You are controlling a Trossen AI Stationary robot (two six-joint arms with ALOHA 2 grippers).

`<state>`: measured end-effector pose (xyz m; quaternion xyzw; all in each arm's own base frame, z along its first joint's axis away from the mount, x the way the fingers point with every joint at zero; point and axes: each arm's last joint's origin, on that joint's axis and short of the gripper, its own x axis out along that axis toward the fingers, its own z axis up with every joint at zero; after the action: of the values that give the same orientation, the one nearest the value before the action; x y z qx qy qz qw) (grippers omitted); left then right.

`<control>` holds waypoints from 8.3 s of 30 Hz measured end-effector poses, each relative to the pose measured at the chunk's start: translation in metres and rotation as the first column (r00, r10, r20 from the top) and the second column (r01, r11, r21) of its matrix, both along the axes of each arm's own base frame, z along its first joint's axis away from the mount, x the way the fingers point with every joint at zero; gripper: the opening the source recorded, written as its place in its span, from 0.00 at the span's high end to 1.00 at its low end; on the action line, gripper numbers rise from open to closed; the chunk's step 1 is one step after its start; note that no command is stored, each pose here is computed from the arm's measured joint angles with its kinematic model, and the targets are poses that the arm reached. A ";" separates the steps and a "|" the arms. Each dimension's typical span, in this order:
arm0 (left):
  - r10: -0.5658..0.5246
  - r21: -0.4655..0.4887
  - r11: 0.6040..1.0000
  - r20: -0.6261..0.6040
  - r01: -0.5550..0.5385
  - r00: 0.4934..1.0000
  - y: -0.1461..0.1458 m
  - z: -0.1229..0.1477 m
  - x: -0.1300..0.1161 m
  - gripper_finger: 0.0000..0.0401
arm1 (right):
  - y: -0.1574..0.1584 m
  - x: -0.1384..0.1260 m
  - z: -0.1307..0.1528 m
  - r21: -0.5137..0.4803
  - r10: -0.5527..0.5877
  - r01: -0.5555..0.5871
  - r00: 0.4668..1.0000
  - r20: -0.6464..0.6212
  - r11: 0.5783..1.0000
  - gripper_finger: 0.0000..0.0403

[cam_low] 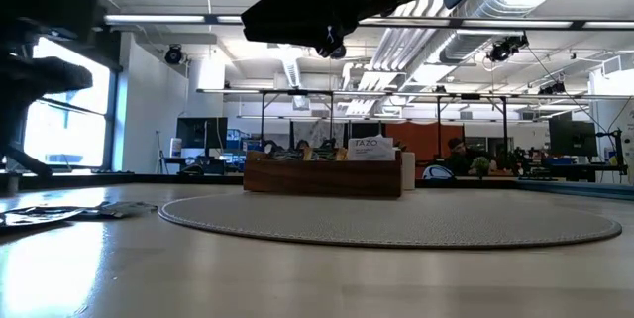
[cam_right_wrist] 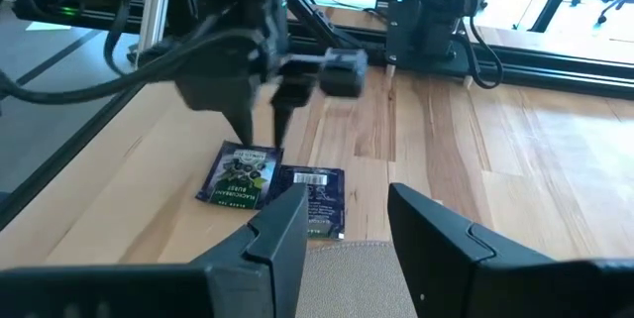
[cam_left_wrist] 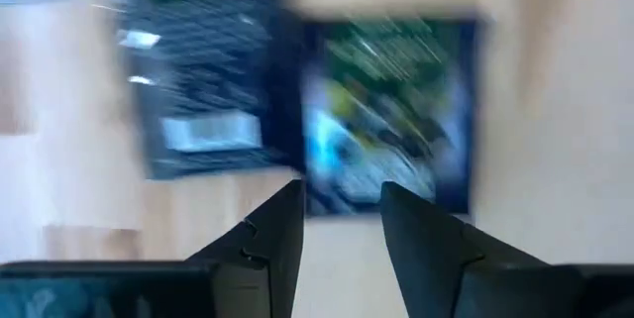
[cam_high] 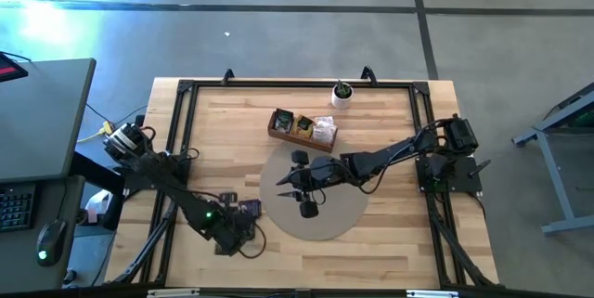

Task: Pick & Place Tea
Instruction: Put the dark blue tea bag into the left section of the wooden organizer

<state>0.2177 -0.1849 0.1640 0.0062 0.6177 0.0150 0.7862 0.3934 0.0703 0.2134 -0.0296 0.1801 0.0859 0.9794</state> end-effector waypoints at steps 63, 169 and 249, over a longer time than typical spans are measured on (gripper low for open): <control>0.000 -0.185 0.980 0.368 0.074 0.930 -0.041 0.004 0.043 0.97 | 0.074 -0.001 -0.105 0.415 -0.233 0.366 0.913 -0.335 0.833 0.65; 0.111 -0.307 0.950 0.482 0.049 0.869 0.023 -0.054 0.088 1.00 | 0.071 -0.002 -0.115 0.308 -0.283 0.383 0.903 -0.324 0.871 0.99; 0.116 0.007 0.986 0.675 -0.164 0.728 0.009 0.059 0.014 1.00 | -0.181 0.006 -0.051 -0.133 -0.625 0.614 0.779 -0.060 0.778 1.00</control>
<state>0.2321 -0.1756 0.2230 -0.0201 0.2902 0.0961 0.9519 0.3990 -0.1105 0.1628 -0.0160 0.2333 -0.2493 0.9398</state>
